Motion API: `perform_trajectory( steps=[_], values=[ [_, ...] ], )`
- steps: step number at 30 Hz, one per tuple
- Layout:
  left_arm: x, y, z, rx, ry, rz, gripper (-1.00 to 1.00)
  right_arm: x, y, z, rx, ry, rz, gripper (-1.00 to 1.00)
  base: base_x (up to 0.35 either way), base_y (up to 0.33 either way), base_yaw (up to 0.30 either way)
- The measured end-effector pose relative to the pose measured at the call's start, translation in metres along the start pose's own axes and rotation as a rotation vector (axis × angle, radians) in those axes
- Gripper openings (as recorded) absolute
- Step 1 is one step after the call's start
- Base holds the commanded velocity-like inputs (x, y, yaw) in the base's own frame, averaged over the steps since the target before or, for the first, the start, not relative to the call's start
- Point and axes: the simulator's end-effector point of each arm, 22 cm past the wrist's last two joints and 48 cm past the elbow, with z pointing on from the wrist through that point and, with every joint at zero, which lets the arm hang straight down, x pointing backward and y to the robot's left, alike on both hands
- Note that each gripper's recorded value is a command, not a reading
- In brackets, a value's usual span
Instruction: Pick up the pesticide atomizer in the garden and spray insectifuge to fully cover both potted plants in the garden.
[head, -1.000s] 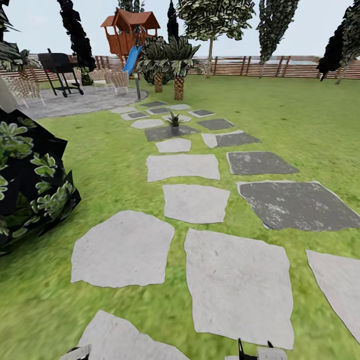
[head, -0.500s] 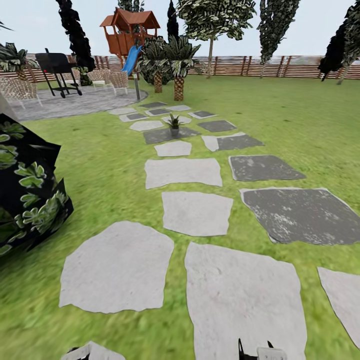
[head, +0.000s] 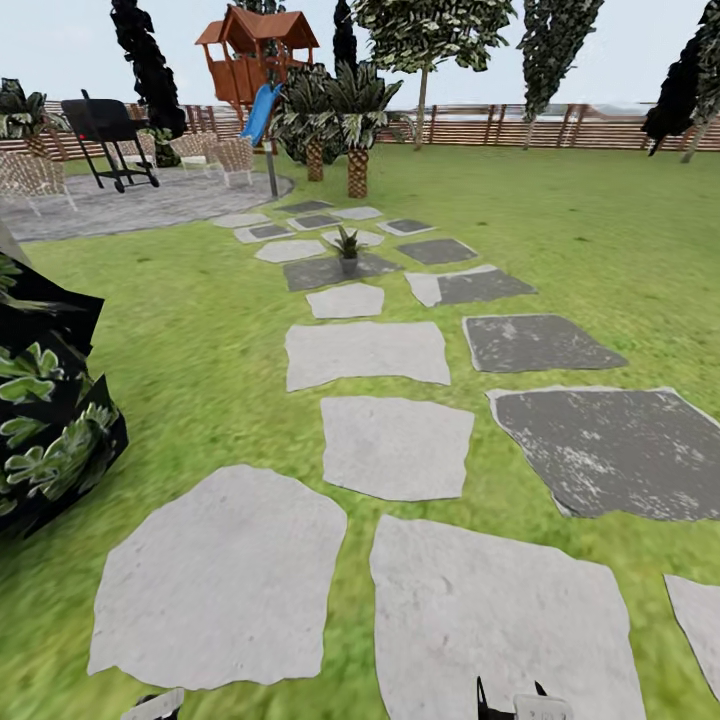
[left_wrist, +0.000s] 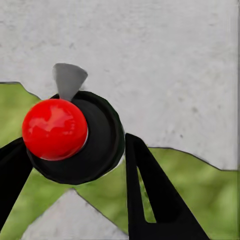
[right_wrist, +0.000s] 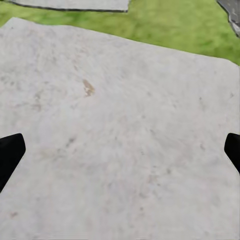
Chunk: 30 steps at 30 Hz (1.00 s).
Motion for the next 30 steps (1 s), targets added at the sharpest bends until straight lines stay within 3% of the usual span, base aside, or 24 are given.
perform_trajectory(
  steps=[30],
  values=[
    [0.0010, 0.0004, -0.0005, 0.000, 0.001, 0.001, -1.00, -0.0001, 0.0010, 0.0000, -0.005, 0.000, -0.001, 1.00, 0.339, 0.000, 0.000]
  ],
)
